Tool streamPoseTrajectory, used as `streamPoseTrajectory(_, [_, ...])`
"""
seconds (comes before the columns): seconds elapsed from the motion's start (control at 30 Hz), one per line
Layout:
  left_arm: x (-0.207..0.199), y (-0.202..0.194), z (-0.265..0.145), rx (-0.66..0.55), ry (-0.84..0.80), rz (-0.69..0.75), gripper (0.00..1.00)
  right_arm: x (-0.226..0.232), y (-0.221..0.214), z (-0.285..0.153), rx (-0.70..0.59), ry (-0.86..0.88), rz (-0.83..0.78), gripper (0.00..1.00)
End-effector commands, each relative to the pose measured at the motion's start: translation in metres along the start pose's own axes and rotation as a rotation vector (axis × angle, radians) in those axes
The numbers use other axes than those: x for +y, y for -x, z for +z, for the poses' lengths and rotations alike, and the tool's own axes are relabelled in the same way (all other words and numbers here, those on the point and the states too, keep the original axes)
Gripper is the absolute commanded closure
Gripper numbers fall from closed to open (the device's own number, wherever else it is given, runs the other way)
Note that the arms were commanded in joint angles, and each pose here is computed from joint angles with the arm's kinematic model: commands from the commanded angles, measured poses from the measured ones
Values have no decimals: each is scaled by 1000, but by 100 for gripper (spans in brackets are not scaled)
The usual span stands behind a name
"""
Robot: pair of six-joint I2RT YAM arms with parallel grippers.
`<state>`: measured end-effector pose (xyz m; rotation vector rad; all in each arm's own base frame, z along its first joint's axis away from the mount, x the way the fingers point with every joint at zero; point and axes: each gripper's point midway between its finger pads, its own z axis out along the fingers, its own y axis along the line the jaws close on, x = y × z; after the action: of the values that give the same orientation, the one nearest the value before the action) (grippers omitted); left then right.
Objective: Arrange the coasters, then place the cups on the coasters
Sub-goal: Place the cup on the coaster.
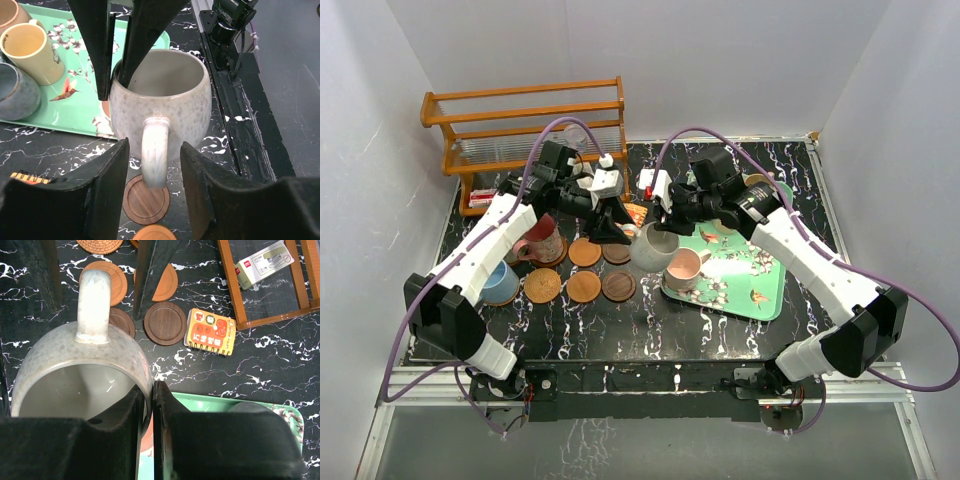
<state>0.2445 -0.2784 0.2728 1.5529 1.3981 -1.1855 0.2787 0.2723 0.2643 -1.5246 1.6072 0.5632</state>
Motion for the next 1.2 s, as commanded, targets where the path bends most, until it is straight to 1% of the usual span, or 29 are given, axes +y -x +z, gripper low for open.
streamPoseTrajectory(0.0, [-9,-1,9,-37,-59,-3,58,-20,58,-17,-171,-79,-85,100])
streamPoseTrajectory(0.2, [-7,-4,11,-37,-56,-15,60,-19,58,-16,-177,-84,-79,100])
streamPoseTrajectory(0.47, [-8,4,14,-83,-78,-47,73,-19,48,-10,-159,-89,-65,100])
streamPoseTrajectory(0.53, [-9,4,14,-83,-78,-45,80,-20,46,-10,-153,-96,-60,100])
streamPoseTrajectory(0.57, [-8,3,14,-81,-75,-43,87,-21,45,-10,-149,-101,-55,100])
streamPoseTrajectory(0.6, [-8,3,13,-78,-71,-35,96,-22,43,-10,-144,-110,-49,99])
streamPoseTrajectory(0.63, [-9,2,13,-71,-68,-27,100,-24,42,-10,-138,-120,-44,97])
streamPoseTrajectory(0.7, [-10,0,10,-56,-58,-10,100,-25,39,-11,-127,-136,-33,89])
streamPoseTrajectory(0.77, [-10,-2,7,-35,-38,5,100,-28,37,-12,-117,-153,-23,83])
streamPoseTrajectory(0.9, [0,1,-11,-33,35,27,100,-36,29,-14,-96,-203,25,62])
streamPoseTrajectory(1.0, [11,4,-27,-29,112,51,100,-45,23,-16,-74,-251,79,50])
streamPoseTrajectory(1.07, [16,4,-35,-11,159,70,100,-49,20,-15,-60,-276,128,45])
streamPoseTrajectory(1.17, [20,2,-47,22,218,85,100,-53,15,-13,-37,-295,182,42])
